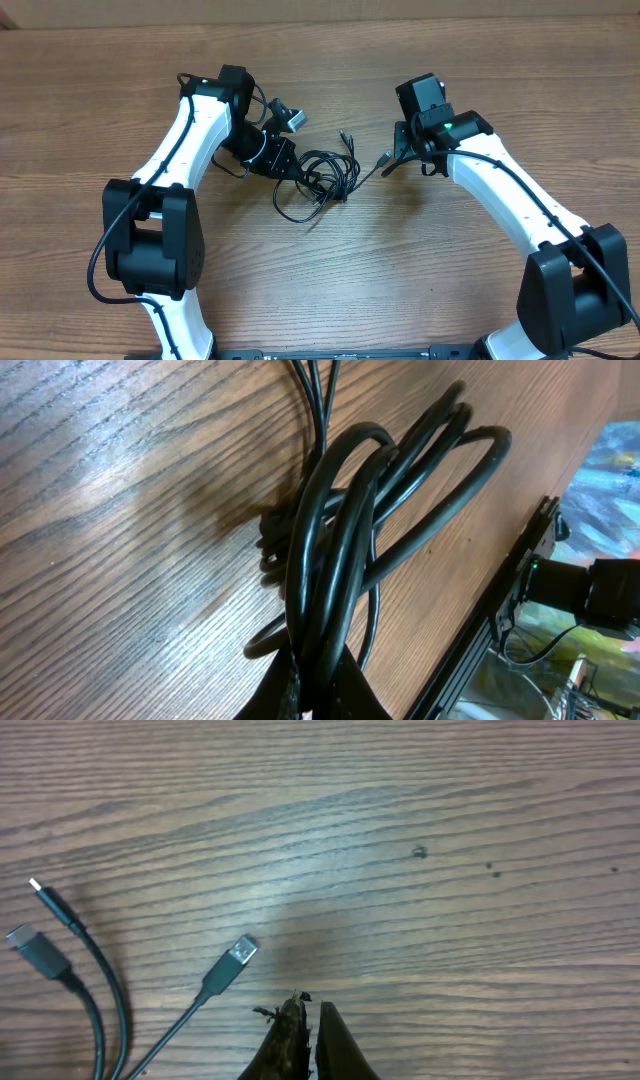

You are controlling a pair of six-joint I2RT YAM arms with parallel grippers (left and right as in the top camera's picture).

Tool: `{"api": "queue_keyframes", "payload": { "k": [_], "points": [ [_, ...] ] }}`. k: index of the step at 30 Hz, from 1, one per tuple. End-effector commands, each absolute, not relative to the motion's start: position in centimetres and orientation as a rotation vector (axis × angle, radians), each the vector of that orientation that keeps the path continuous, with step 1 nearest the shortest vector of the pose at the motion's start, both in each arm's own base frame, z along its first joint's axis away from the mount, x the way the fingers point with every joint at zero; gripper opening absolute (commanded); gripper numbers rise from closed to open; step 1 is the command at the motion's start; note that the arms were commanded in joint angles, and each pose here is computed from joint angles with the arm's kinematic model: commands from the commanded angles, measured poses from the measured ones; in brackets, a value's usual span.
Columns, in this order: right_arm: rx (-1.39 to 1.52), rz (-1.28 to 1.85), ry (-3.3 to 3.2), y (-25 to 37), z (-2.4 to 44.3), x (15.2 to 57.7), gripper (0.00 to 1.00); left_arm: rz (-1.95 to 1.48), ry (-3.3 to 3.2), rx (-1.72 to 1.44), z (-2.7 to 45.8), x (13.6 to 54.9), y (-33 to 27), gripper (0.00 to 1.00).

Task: Untangle cables

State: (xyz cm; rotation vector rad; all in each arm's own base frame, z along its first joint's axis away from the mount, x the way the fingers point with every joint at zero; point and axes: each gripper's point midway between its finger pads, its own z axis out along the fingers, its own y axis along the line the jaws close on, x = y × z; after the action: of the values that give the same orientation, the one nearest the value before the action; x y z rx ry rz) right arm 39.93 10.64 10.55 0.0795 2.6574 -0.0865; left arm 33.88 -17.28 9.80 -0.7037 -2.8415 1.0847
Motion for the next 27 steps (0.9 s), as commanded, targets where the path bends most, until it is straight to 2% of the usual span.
{"api": "queue_keyframes", "payload": {
  "k": [1, 3, 4, 6, 7, 8, 10, 12, 16, 21, 23, 24, 27],
  "points": [
    [0.103, -0.085, 2.629, 10.6, 11.3, 39.9, 0.04, 1.074, -2.841, -0.692, 9.6, 33.9, -17.1, 0.04],
    [0.040, -0.011, 2.650, 11.7, 11.2, 39.7, 0.04, 1.074, -2.841, -0.692, 9.6, 33.9, -17.1, 0.04],
    [-0.132, 0.142, 2.681, 14.1, 11.0, 39.1, 0.08, 1.074, -2.842, -0.692, 9.6, 33.9, -17.1, 0.04],
    [-0.326, 0.325, 2.682, 16.7, 11.1, 38.1, 0.25, 1.076, -2.844, -0.695, 9.6, 33.9, -17.1, 0.04],
    [-0.447, 0.442, 2.666, 18.3, 11.4, 37.3, 0.42, 1.082, -2.845, -0.698, 9.7, 34.0, -17.2, 0.04],
    [-0.583, 0.592, 2.631, 20.1, 11.9, 36.3, 0.63, 1.088, -2.849, -0.702, 9.7, 34.2, -17.2, 0.04],
    [-0.693, 0.704, 2.584, 21.5, 12.5, 35.4, 0.79, 1.088, -2.849, -0.702, 9.7, 34.2, -17.2, 0.04],
    [-0.761, 0.758, 2.551, 22.1, 12.7, 34.9, 0.85, 1.088, -2.851, -0.703, 9.7, 34.2, -17.2, 0.04],
    [-0.836, 0.803, 2.519, 22.6, 12.8, 34.2, 0.87, 1.102, -2.848, -0.704, 9.8, 34.2, -17.4, 0.04],
    [-0.891, 0.786, 2.495, 22.6, 12.4, 34.1, 0.83, 1.209, -2.825, -0.707, 10.6, 34.4, -18.3, 0.04],
    [-0.887, 0.752, 2.488, 22.4, 12.3, 34.6, 0.77, 1.215, -2.822, -0.706, 10.6, 34.3, -18.3, 0.04],
    [-0.875, 0.708, 2.491, 22.0, 12.2, 35.0, 0.70, 1.216, -2.822, -0.705, 10.6, 34.3, -18.3, 0.05],
    [-0.860, 0.655, 2.486, 21.7, 12.0, 35.8, 0.68, 1.216, -2.821, -0.705, 10.6, 34.3, -18.3, 0.04]
  ]
}}
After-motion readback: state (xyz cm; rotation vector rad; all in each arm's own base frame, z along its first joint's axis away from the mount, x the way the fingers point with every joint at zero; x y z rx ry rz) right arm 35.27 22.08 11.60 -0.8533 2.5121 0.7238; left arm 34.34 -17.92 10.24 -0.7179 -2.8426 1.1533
